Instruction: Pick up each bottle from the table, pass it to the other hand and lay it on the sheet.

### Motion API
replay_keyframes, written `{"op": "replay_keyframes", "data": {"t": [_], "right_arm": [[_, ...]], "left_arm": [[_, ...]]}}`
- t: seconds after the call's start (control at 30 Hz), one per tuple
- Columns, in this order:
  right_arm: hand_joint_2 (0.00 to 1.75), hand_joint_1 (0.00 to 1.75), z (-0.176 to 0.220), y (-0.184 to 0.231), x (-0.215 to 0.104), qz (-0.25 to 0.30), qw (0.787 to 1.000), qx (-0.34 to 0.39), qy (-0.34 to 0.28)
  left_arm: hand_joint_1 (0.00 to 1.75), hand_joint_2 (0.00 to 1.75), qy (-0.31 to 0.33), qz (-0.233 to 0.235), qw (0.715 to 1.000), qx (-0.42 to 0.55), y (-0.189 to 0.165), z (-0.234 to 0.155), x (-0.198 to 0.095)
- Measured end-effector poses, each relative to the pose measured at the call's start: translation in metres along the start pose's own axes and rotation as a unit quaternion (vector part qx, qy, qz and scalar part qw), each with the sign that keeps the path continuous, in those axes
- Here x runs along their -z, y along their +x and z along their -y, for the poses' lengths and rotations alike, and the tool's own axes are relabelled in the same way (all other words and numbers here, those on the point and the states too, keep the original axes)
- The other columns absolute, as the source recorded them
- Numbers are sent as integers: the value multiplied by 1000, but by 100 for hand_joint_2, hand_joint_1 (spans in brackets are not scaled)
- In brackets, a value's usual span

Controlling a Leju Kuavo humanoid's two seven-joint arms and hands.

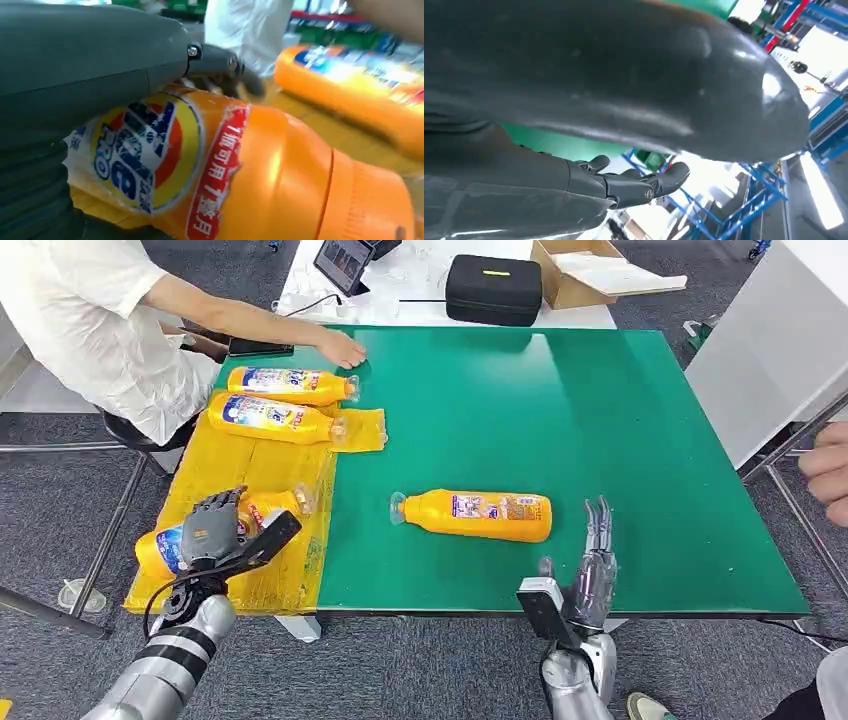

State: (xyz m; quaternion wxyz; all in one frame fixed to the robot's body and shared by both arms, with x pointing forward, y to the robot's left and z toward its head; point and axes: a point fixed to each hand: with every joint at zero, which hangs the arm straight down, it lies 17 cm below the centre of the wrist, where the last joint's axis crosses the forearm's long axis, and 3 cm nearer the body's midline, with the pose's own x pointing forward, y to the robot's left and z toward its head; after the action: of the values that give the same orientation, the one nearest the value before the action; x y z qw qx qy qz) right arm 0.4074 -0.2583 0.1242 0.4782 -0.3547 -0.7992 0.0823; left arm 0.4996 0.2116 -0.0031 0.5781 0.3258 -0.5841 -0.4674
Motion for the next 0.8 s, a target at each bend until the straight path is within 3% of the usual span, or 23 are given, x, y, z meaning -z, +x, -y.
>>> {"op": "replay_keyframes", "data": {"t": [0.2, 0.47, 0.5, 0.63, 0.8], "right_arm": [[0, 0, -18, 7, -3, -1, 1000, 23, 17], [0, 0, -35, 18, -6, 17, 998, 28, 45], [175, 0, -38, 20, -8, 20, 998, 28, 49], [175, 0, -44, 26, -11, 30, 997, 28, 61], [175, 0, -49, 31, -10, 37, 997, 33, 67]], "left_arm": [[0, 175, -49, -5, 999, -2, 0, 9, 9], [0, 175, -54, 67, 995, -43, 38, 6, 9], [0, 175, -40, 78, 996, -28, 44, 1, 9], [0, 175, 1, 128, 992, 2, 79, -15, 5], [0, 175, 3, 175, 984, -18, 118, -19, -4]]}}
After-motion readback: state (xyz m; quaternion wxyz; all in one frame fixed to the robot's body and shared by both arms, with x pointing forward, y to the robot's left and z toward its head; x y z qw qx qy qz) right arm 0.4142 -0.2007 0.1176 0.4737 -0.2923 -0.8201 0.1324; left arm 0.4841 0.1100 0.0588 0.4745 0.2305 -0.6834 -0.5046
